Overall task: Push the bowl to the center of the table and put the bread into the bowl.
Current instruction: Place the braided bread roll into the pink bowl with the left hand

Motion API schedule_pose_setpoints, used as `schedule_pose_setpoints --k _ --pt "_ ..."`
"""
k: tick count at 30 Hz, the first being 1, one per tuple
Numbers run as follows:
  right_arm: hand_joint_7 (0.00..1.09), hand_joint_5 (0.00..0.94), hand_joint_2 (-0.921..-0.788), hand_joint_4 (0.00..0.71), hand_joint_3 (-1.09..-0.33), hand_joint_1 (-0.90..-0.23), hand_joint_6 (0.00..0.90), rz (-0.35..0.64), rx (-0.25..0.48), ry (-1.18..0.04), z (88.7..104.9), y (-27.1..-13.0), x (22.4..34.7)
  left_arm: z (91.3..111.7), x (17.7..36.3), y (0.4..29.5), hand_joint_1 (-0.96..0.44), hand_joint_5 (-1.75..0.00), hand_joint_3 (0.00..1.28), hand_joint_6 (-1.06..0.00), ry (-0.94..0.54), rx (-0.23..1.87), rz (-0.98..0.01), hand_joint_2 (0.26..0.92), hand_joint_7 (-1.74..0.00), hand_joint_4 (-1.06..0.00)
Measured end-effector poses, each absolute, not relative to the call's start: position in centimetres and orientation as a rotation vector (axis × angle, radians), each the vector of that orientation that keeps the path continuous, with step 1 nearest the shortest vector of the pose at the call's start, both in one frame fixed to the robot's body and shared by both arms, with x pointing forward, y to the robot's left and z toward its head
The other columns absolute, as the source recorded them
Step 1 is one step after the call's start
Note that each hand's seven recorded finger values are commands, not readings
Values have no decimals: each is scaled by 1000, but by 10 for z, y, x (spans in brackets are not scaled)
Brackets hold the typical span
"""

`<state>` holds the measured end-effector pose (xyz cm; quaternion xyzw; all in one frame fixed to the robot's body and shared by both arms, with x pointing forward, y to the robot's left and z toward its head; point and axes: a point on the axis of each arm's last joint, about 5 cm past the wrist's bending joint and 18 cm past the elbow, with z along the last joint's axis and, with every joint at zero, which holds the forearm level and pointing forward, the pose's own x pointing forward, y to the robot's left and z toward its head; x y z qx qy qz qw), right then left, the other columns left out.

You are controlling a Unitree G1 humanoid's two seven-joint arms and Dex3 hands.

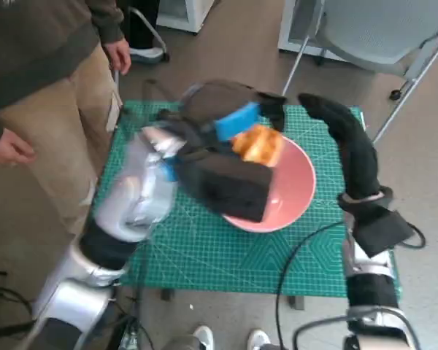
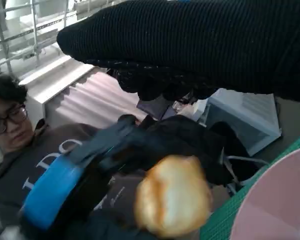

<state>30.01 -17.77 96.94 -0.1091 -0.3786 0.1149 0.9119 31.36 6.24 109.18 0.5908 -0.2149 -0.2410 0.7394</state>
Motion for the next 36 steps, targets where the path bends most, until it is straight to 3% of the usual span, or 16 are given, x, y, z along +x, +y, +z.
schedule_pose_setpoints --k 9,30,32,33,34,35,36 --pt "404 2 -921 140 -823 -717 -1 191 -232 -782 967 -183 295 1087 322 51 2 -1234 65 -665 -438 1311 -580 912 -1056 -699" --pt "408 5 -921 151 -836 -684 -1 158 -250 -776 967 -183 295 1079 333 48 1 -1282 73 -657 -343 1319 -582 914 -1025 -686" --pt "409 5 -921 151 -845 -687 -1 158 -252 -776 967 -183 295 1079 333 48 1 -1269 106 -611 -337 1316 -579 918 -1154 -625" --pt "409 5 -921 151 -848 -688 -1 158 -254 -775 967 -183 295 1079 333 48 75 -1274 115 -538 -333 1314 -578 914 -1049 -627" --pt "409 5 -921 151 -853 -689 -1 158 -256 -774 967 -182 295 1078 334 48 182 -1269 123 -477 -329 1312 -576 906 -810 -642" --pt "409 5 -921 151 -856 -691 -1 158 -257 -773 966 -182 295 1078 334 49 126 -1066 112 -386 -323 1310 -575 866 -576 -586" --pt "409 4 -921 152 -858 -691 -1 159 -258 -772 966 -182 295 1078 334 49 105 -972 107 -360 -314 1308 -576 851 -480 -577"
